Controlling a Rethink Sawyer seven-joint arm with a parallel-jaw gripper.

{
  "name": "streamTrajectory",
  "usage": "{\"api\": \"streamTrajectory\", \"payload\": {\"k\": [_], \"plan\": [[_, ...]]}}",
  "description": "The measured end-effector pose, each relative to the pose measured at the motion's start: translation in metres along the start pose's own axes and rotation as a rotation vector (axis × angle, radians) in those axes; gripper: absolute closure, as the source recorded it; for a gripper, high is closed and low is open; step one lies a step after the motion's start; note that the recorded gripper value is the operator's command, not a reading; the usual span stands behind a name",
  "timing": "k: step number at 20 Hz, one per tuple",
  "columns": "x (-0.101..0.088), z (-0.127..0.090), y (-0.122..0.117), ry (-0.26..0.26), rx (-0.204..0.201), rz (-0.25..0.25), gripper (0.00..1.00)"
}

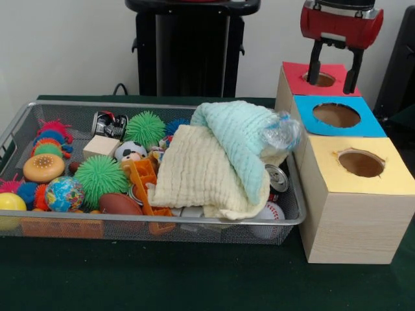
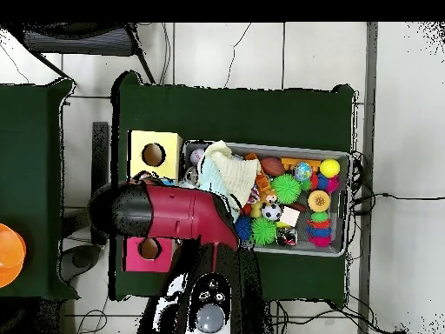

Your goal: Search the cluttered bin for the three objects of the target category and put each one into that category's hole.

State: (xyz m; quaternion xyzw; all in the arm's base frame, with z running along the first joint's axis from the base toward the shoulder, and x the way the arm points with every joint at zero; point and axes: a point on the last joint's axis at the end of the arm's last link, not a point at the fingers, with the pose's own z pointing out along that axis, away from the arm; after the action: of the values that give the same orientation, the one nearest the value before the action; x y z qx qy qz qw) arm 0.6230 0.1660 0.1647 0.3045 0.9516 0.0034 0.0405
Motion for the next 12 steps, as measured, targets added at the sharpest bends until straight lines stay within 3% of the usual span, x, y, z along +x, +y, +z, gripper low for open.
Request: {"api": "streamTrajectory", "payload": {"k": [7,12], "plan": [[-0.007,-0.006,0.001,0.008,-0.004,0.014,0.00],[-0.028,-0.006,-0.014,0.007,-0.009,0.054,0.00]]}}
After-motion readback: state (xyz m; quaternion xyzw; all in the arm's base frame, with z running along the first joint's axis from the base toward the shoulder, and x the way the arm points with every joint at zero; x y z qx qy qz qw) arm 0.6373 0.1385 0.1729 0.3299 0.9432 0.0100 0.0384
